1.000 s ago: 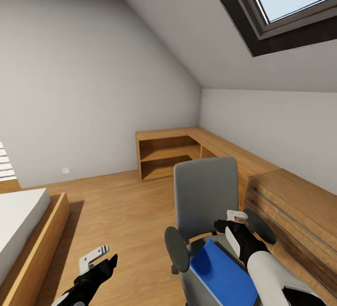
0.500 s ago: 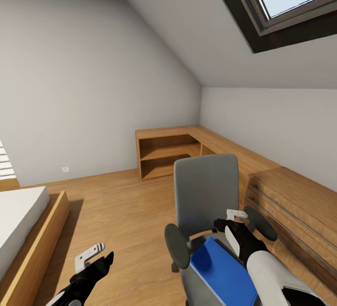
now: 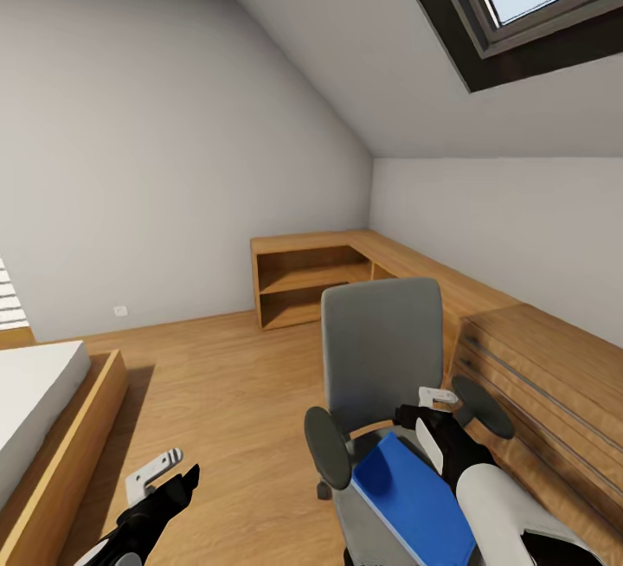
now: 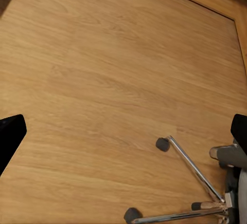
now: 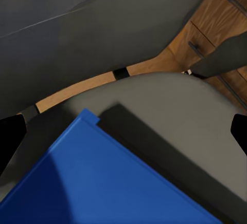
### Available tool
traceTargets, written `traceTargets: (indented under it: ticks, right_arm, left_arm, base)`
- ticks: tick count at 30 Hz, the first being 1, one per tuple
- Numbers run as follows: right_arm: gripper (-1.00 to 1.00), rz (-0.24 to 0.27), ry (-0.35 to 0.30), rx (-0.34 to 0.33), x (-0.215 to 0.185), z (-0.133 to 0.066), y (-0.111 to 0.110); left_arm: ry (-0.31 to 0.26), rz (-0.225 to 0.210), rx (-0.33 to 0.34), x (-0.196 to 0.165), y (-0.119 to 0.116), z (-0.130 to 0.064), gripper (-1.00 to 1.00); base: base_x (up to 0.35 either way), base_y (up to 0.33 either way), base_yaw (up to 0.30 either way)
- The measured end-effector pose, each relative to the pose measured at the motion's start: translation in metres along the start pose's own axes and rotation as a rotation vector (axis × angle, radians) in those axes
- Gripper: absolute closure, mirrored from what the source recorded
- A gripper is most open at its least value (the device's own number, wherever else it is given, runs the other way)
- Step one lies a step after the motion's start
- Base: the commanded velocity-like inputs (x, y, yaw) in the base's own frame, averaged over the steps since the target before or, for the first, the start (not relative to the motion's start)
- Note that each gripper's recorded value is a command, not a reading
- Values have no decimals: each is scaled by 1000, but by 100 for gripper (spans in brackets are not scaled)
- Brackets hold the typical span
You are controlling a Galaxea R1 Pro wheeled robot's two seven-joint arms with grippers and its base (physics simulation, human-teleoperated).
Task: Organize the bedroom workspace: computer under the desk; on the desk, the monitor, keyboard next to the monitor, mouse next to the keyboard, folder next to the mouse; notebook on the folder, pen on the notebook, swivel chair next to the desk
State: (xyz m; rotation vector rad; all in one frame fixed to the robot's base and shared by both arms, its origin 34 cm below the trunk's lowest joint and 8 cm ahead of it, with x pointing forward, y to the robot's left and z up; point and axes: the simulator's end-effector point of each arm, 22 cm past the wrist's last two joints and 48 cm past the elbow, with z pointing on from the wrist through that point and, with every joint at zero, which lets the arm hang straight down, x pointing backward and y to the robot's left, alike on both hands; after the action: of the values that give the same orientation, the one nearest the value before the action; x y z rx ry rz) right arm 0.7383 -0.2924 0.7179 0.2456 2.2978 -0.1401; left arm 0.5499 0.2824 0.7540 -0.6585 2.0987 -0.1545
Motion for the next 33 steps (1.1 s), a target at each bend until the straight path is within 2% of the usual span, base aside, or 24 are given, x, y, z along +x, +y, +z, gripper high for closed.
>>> traceTargets:
  ticks: [33]
  right_arm:
    - [-100,-3,-3,0,49,37,-1]
  left_arm:
    - [-1,-1,-1,48,24,31,-100]
  base:
    - [0,0,0]
